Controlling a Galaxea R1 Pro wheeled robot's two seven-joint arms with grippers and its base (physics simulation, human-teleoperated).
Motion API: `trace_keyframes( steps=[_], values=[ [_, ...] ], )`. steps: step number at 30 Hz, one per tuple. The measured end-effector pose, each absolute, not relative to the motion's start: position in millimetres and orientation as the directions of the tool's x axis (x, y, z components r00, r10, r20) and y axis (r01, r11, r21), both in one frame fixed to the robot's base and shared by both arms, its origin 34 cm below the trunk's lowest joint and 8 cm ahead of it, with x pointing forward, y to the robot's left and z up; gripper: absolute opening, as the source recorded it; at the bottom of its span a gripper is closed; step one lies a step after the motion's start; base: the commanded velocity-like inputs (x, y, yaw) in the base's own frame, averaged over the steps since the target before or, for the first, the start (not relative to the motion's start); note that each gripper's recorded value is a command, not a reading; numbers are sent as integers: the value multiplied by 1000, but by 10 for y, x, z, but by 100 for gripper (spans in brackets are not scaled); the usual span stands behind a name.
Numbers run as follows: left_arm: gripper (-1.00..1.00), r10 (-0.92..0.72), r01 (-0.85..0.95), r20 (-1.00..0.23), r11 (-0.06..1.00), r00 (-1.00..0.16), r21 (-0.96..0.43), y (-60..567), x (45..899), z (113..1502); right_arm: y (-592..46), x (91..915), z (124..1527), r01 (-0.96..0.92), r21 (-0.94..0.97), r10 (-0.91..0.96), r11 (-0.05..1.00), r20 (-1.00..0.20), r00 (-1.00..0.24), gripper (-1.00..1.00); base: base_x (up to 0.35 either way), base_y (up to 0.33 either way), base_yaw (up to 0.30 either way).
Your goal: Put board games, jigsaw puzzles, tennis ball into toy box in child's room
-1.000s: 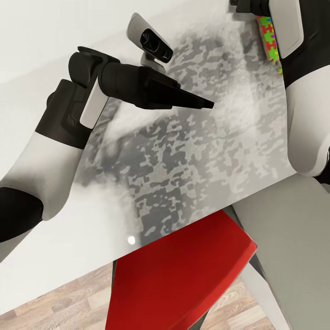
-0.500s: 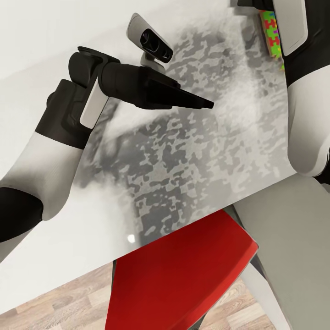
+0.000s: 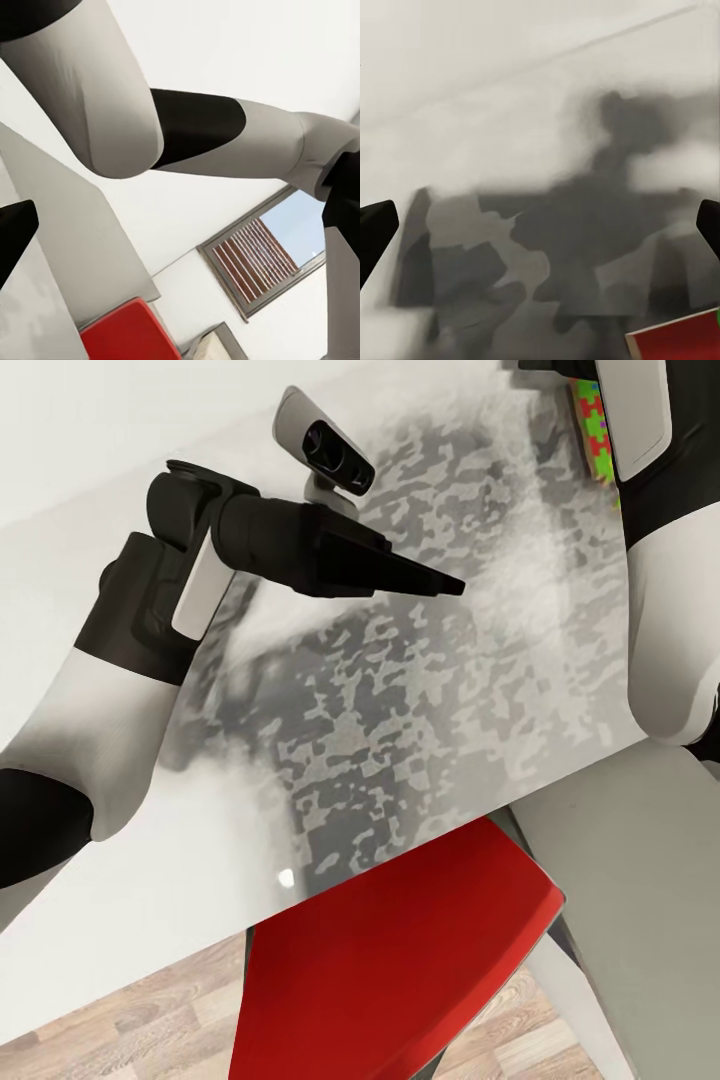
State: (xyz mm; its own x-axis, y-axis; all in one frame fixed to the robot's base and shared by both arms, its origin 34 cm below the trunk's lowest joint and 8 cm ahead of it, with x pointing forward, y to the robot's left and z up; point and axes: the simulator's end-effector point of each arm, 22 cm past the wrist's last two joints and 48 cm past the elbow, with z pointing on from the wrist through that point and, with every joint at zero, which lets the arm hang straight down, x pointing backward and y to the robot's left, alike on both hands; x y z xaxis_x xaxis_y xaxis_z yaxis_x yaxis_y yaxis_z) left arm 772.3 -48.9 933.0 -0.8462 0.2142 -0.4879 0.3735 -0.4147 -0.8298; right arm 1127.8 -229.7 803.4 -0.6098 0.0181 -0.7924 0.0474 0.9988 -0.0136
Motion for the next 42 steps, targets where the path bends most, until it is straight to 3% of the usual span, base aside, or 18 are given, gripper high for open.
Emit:
trace_keyframes(
  steps=[42],
  values=[
    [100, 219, 375, -491, -414, -843, -829, -494, 7708, 9327, -2316, 11278, 8026, 50, -15, 19, 999, -791, -611, 100, -26, 0, 0]
  ],
)
